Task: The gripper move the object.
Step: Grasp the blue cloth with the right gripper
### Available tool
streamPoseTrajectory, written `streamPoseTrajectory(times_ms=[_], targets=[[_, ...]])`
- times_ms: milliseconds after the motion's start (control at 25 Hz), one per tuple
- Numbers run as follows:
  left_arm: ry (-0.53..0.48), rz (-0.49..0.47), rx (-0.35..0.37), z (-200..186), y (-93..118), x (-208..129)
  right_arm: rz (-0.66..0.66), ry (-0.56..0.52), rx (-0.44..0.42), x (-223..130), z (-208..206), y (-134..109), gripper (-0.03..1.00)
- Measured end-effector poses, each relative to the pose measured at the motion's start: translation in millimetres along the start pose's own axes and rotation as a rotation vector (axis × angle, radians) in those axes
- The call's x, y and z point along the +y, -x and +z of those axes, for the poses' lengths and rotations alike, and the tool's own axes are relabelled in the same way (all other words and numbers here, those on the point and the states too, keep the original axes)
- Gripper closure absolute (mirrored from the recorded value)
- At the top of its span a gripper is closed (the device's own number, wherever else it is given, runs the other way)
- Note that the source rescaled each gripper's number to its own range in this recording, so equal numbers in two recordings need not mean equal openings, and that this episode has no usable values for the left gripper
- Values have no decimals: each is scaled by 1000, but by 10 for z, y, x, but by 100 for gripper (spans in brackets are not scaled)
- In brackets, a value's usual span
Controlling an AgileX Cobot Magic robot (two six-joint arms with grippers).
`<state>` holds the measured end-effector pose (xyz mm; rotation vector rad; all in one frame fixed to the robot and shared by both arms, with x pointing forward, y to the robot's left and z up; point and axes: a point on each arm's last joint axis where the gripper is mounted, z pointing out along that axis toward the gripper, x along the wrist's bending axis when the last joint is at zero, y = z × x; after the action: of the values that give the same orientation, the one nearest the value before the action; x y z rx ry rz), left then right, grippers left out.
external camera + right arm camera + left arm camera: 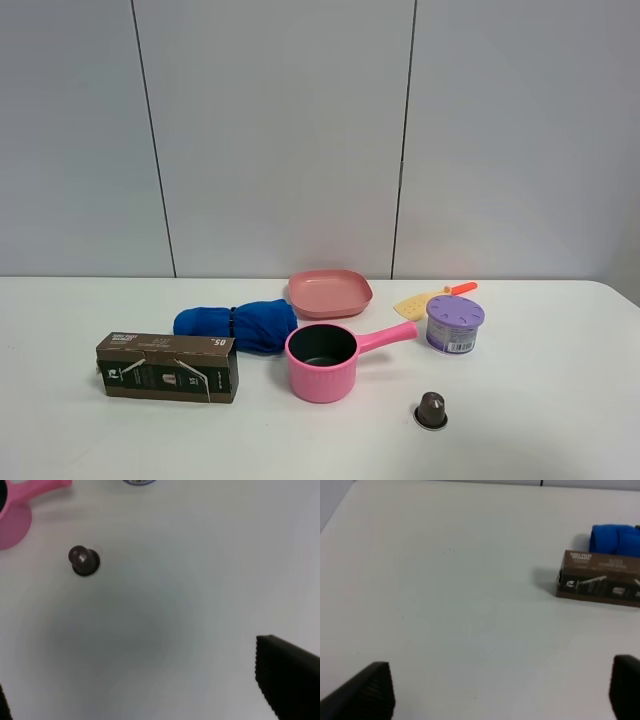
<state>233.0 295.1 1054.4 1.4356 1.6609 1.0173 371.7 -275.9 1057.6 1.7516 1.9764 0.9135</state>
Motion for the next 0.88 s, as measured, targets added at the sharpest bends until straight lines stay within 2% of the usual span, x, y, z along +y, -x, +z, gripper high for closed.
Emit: streamPoseTrajectory(times_ms=[160, 360, 640, 880], targets=[[0, 0, 0, 0, 0, 0, 56, -25, -18, 292, 266, 78, -1], [0, 0, 0, 0, 0, 0, 1, -88, -5, 562, 641, 40, -2], [0, 0, 0, 0, 0, 0, -126, -113, 23, 930, 1058, -188, -3], [0, 0, 0, 0, 0, 0, -257, -72, 90, 1336, 1287, -586, -3]])
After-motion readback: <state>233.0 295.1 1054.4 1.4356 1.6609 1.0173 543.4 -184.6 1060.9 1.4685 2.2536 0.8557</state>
